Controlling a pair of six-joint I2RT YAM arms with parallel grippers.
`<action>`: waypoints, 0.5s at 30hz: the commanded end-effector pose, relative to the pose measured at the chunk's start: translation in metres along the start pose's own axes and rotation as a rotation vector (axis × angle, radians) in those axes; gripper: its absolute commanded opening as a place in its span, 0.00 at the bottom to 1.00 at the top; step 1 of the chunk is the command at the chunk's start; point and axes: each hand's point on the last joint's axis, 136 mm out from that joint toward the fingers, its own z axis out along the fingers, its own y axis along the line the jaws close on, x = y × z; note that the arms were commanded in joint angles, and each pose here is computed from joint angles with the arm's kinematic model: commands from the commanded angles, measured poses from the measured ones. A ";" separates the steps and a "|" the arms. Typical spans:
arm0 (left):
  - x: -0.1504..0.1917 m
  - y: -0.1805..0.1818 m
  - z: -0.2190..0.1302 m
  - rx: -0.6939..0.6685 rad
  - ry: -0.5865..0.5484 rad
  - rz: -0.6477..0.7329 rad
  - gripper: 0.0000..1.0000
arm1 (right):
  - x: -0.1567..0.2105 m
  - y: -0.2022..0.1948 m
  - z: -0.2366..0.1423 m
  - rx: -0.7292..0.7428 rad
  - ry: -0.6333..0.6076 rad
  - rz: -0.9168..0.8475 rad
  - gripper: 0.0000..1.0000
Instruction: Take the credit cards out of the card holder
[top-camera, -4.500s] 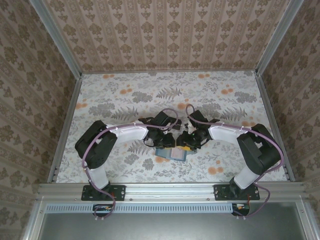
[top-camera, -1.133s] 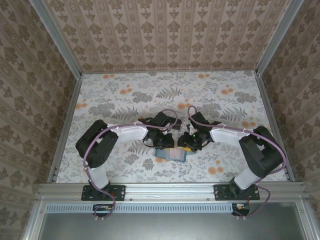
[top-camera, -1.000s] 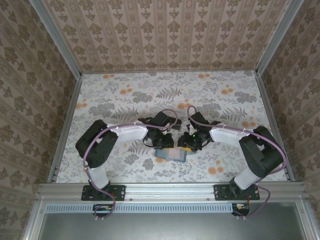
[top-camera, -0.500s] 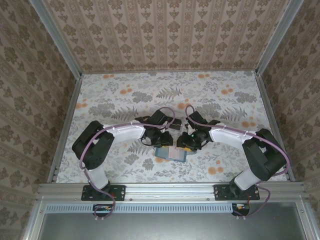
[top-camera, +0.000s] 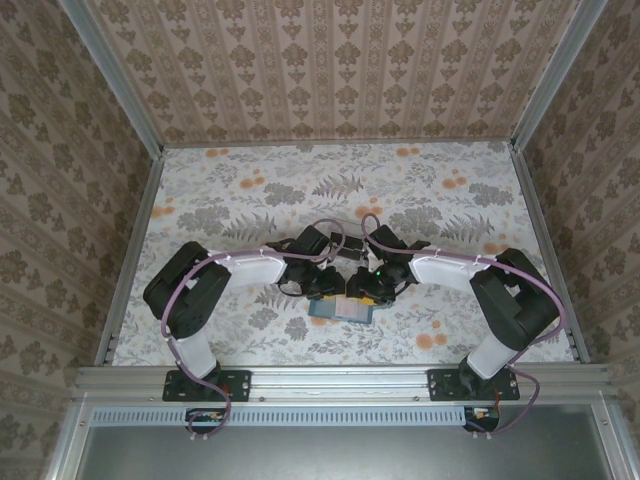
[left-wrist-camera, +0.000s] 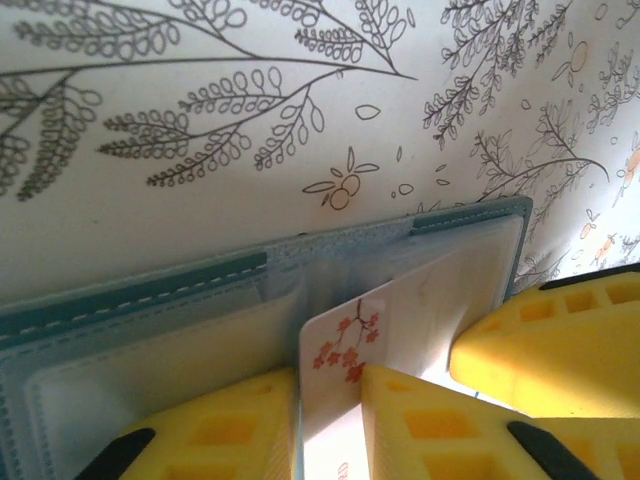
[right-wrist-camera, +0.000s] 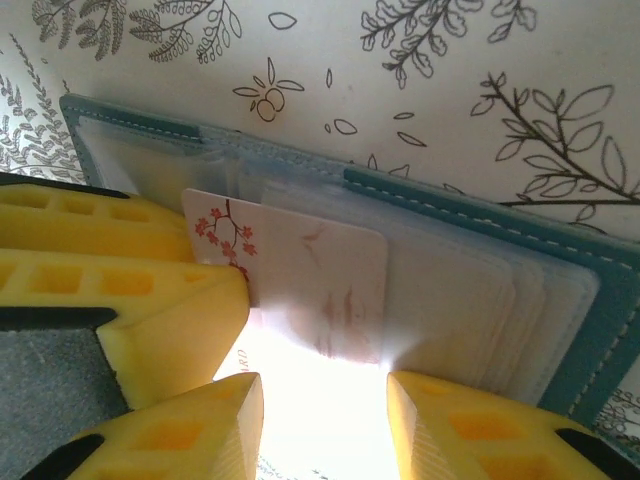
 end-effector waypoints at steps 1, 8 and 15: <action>-0.001 -0.005 0.000 0.049 -0.005 -0.008 0.21 | 0.006 -0.008 0.009 0.022 0.034 0.028 0.39; 0.000 -0.005 -0.009 0.037 -0.019 -0.004 0.12 | 0.007 -0.013 0.008 0.054 0.033 0.030 0.39; 0.004 0.011 -0.025 -0.090 -0.012 0.023 0.10 | 0.005 -0.024 -0.001 0.134 0.011 0.018 0.39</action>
